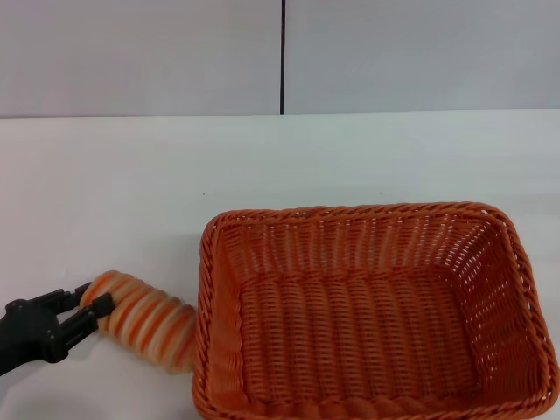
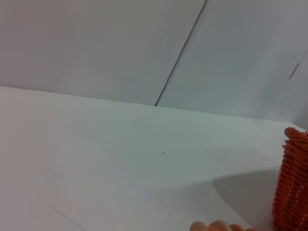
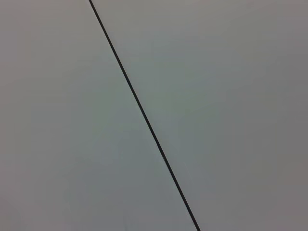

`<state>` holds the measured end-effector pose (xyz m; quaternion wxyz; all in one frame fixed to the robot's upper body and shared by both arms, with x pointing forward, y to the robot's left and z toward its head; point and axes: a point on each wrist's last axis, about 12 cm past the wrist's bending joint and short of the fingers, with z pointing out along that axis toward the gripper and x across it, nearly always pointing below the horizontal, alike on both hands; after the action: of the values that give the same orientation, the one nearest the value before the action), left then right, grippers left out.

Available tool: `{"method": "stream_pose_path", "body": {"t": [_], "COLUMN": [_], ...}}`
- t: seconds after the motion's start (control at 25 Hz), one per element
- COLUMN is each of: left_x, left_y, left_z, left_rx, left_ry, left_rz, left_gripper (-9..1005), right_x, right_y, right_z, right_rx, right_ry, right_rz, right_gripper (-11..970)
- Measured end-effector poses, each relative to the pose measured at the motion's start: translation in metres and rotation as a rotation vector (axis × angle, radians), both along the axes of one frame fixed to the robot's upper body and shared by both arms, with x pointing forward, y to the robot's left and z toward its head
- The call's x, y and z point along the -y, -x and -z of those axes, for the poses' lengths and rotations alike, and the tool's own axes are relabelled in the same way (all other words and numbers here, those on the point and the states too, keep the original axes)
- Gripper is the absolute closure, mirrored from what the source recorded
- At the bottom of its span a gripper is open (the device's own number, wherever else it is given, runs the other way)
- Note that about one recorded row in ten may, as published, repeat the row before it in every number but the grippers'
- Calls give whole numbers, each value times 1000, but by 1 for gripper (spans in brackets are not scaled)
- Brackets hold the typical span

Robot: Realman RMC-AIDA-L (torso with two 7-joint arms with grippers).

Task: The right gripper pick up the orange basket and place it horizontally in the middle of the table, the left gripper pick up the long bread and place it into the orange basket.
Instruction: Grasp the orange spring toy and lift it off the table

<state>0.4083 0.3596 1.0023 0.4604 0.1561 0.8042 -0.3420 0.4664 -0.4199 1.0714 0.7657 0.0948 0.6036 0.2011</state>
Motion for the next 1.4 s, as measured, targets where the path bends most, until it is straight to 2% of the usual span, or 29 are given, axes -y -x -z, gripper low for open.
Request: {"method": "stream_pose_path", "body": {"t": [0.2,0.88,1.4], "left_x": [0,0,-4], "left_y": [-1,-2,-4], "left_z": [-1,-1,-4], "left_rx": [1,3,17], "left_ry": [-1,0,0], "left_rz": [2,6,-15], "left_gripper": [687,781,814], "right_x": [0,-2,-1], "right_y": [0,-1,-1], "right_z": [0,2,2], "right_rx": [-1,-8,-6], "right_ry": [-2,-3,-4], "right_rz": [2,8,11], "right_gripper": [562,562,562]}}
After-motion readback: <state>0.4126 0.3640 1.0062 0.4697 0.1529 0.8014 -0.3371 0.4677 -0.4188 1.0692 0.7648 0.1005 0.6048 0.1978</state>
